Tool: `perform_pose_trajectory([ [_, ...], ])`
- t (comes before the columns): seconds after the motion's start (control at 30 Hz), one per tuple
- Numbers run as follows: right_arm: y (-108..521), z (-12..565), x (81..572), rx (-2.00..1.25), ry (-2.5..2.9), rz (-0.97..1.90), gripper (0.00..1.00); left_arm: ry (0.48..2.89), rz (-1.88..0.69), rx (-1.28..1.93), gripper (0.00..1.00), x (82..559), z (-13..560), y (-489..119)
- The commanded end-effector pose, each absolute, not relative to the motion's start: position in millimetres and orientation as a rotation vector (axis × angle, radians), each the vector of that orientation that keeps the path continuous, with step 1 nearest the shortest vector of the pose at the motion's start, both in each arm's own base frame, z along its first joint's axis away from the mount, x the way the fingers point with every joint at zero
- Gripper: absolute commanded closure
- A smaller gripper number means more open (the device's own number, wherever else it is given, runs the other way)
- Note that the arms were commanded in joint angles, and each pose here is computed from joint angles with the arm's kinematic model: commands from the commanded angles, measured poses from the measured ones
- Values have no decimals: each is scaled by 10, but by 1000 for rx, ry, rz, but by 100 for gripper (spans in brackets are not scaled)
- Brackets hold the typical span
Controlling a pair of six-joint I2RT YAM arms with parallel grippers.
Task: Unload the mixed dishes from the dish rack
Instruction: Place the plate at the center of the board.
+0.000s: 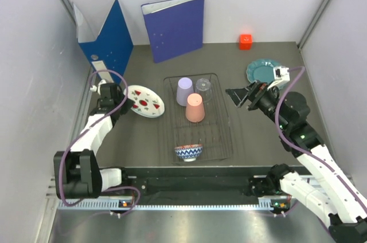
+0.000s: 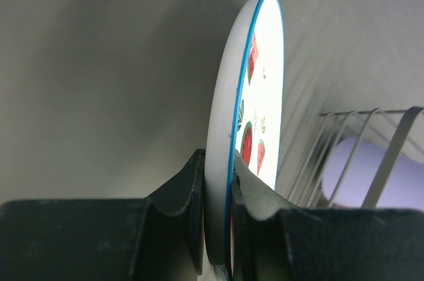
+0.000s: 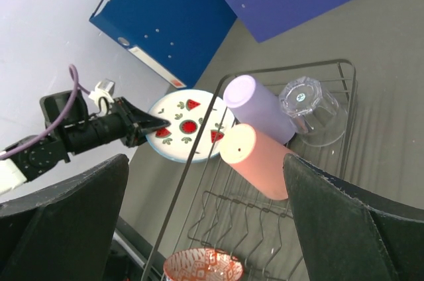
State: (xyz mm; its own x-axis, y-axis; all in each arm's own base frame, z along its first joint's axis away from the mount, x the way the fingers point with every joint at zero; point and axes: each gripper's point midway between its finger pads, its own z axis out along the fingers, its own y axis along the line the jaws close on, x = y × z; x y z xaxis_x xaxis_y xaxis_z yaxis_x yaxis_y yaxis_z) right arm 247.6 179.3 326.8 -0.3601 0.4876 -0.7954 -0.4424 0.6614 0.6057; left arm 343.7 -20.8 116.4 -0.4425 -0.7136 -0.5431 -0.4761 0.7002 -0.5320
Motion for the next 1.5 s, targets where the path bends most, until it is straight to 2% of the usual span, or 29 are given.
perform_pose_trajectory([
  [0.0, 1803, 3382, 2452, 20, 1621, 992, 0, 1907, -603, -851, 100, 3890, 1588, -336],
  [0.27, 1802, 3300, 2458, 22, 1643, 983, 0, 2070, -554, -943, 100, 3927, 1039, -276],
  [0.43, 1792, 3223, 2477, 28, 1663, 966, 0, 2331, -327, -1053, 100, 3680, 515, -124],
  [0.6, 1800, 3151, 2494, 29, 1685, 959, 0, 2446, -162, -1088, 100, 3471, 253, 8],
  [0.87, 1796, 3067, 2497, 29, 1709, 947, 0, 2539, -38, -1048, 100, 3199, 125, 103],
  [0.93, 1787, 3055, 2487, 27, 1706, 944, 0, 2491, -109, -1034, 100, 3262, 201, 89],
  [1.07, 1813, 3015, 2487, 23, 1708, 960, 0, 2428, -470, -941, 100, 3389, 338, -259],
  [1.1, 1822, 3016, 2479, 20, 1710, 966, 0, 2424, -475, -947, 100, 3389, 342, -260],
  [1.47, 1829, 2983, 2454, 20, 1703, 981, 0, 2483, -148, -1134, 100, 3082, 243, 330],
])
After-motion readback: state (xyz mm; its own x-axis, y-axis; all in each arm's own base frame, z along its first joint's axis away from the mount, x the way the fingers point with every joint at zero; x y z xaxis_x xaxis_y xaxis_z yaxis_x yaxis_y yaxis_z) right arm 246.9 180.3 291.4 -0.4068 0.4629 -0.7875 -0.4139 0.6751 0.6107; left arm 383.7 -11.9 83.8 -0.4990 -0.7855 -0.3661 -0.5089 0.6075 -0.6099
